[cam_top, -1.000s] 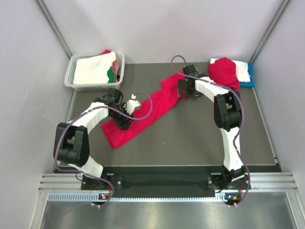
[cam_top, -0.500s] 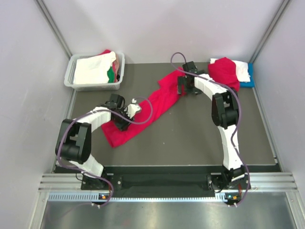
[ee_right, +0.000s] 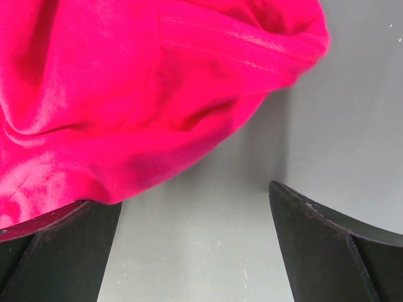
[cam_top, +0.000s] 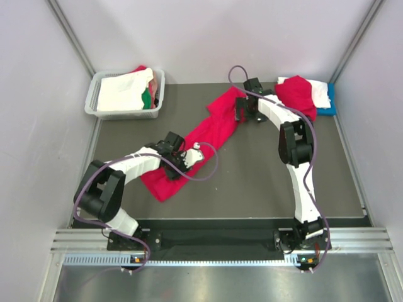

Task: Fold and stack the t-shirts
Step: Fold the tshirt

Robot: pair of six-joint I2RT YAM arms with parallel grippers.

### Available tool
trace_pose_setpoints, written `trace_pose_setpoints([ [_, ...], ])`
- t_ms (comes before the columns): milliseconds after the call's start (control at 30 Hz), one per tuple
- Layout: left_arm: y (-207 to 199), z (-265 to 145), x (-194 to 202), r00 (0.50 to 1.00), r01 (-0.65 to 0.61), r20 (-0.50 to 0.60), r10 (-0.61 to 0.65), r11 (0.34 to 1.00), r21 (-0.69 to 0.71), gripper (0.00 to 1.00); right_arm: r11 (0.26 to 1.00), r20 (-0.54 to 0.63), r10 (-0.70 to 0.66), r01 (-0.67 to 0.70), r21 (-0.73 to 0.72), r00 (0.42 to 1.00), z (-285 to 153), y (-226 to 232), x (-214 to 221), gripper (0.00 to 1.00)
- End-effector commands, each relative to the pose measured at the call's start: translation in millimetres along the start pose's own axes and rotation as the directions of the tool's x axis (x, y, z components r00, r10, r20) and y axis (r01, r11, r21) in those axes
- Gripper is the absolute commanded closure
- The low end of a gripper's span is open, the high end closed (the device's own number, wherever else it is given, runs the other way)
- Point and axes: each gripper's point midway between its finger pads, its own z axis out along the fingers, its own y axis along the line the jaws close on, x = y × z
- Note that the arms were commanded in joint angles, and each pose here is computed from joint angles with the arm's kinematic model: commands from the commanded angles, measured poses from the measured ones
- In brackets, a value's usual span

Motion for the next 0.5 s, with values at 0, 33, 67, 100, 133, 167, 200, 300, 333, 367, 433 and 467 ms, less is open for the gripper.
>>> trace_pose_setpoints([
  [0,-42.6,-5.4,-10.5,1.000,0.011,-0.011,-0.010,0.987,0.162,0.60,0.999,0.016,0.041,-0.042,0.029,0.999,13.1,-14.1,-9.2,0.00],
  [33,-43.1,-8.2,-17.7,1.000,0.008,0.004,-0.008,0.986,0.168,0.60,0.999,0.016,0.043,-0.043,0.030,0.999,13.5,-14.8,-9.4,0.00],
  [67,-48.2,-9.7,-19.9,1.000,0.002,0.000,-0.002,0.983,0.185,0.60,0.999,0.021,0.042,-0.042,0.029,0.999,13.2,-14.5,-11.2,0.00],
  [100,-51.3,-11.3,-23.8,1.000,0.002,0.010,-0.004,0.980,0.200,0.60,0.999,0.021,0.043,-0.044,0.029,0.999,14.0,-15.2,-11.5,0.00],
  [133,-52.1,-12.6,-28.4,1.000,-0.004,0.017,0.000,0.979,0.205,0.60,0.998,0.019,0.046,-0.046,0.031,0.999,15.7,-16.8,-11.5,0.00],
  [167,-56.9,-14.0,-31.3,1.000,-0.016,0.019,0.012,0.976,0.215,0.60,0.998,0.027,0.046,-0.047,0.029,0.999,14.8,-16.1,-14.7,0.00],
  [200,-59.3,-15.1,-33.5,1.000,-0.022,0.022,0.017,0.975,0.219,0.60,0.999,0.023,0.043,-0.044,0.026,0.999,15.2,-14.8,-14.3,0.00],
  [300,-67.4,-18.9,-46.2,0.998,-0.043,0.045,0.033,0.970,0.238,0.60,0.999,0.019,0.043,-0.043,0.020,0.999,16.9,-14.5,-15.7,0.00],
  [333,-69.1,-19.7,-51.0,0.998,-0.045,0.053,0.034,0.968,0.246,0.60,0.999,0.016,0.043,-0.043,0.018,0.999,17.8,-13.5,-14.6,0.00],
  [367,-73.3,-20.3,-54.4,0.998,-0.052,0.057,0.039,0.965,0.257,0.60,0.999,0.020,0.042,-0.042,0.017,0.999,17.6,-13.2,-15.9,0.00],
  [433,-78.1,-21.8,-63.3,0.997,-0.056,0.070,0.038,0.959,0.276,0.60,0.999,0.018,0.043,-0.043,0.010,0.999,18.7,-11.8,-15.5,0.00],
  [467,-83.3,-21.7,-66.6,0.996,-0.068,0.073,0.049,0.956,0.286,0.60,0.999,0.014,0.046,-0.046,0.006,0.999,19.6,-11.0,-14.2,0.00],
])
